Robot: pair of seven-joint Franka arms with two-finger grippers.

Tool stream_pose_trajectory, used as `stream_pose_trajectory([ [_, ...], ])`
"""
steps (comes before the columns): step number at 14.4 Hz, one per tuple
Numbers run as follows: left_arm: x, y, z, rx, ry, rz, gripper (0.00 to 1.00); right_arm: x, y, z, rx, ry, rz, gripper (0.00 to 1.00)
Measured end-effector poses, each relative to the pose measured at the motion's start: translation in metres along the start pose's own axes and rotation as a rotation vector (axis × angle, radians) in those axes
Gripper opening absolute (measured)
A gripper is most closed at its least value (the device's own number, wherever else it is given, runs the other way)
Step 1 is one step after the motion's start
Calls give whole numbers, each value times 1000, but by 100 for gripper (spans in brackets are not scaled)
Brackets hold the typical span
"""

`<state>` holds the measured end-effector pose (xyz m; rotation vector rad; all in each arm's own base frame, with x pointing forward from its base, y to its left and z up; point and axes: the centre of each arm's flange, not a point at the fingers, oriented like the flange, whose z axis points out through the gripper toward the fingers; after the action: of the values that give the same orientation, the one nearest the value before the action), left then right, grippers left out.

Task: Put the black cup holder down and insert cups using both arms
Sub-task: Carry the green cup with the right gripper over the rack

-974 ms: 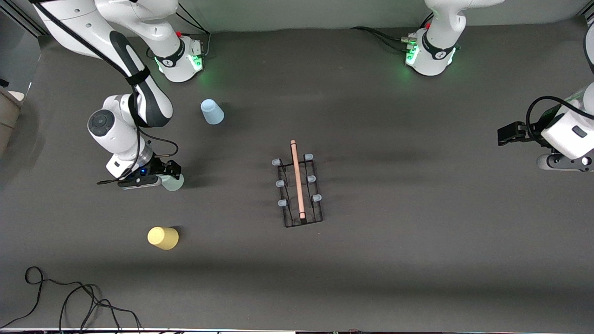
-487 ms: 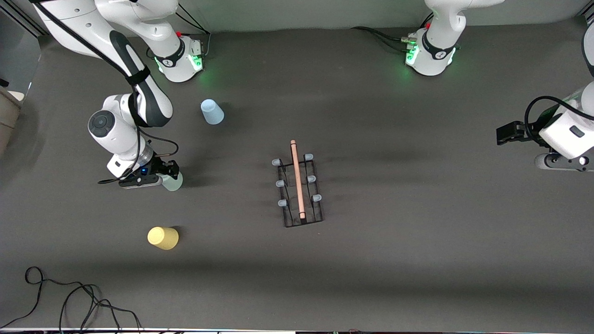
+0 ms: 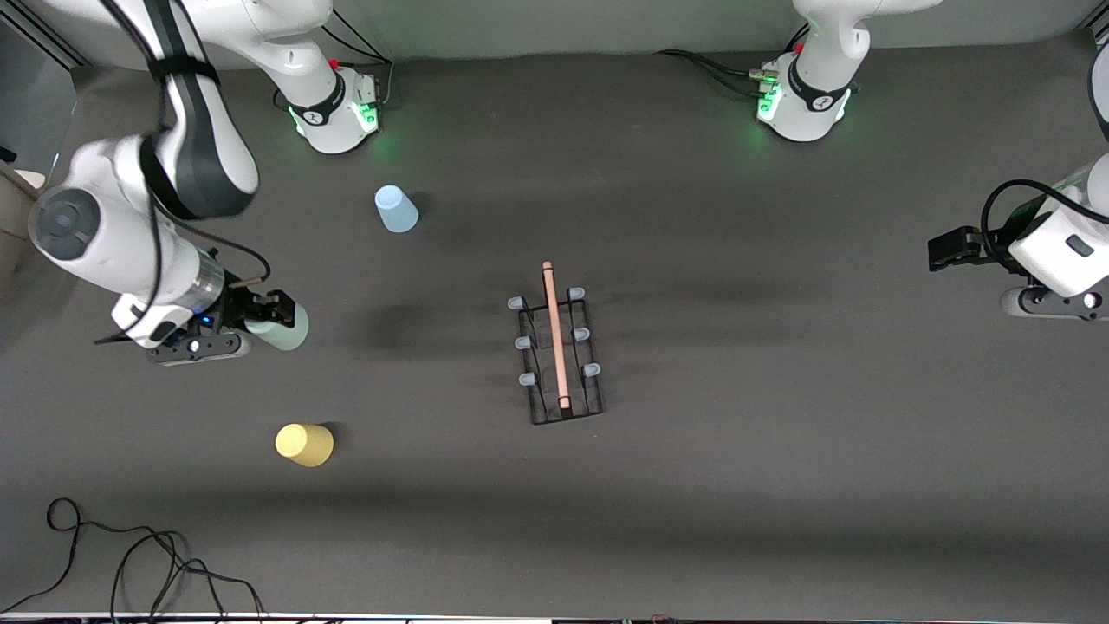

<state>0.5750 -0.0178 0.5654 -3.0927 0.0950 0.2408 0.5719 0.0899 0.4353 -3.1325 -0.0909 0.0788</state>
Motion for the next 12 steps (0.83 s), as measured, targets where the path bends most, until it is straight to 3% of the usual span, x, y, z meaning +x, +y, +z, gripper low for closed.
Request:
stream_pose_trajectory([
  [8, 0, -3, 0, -2, 0, 4, 100, -45, -291, 16, -3, 14, 264, 67],
  [12, 0, -5, 0, -2, 0, 8, 100, -57, -351, 32, 12, 34, 317, 67],
])
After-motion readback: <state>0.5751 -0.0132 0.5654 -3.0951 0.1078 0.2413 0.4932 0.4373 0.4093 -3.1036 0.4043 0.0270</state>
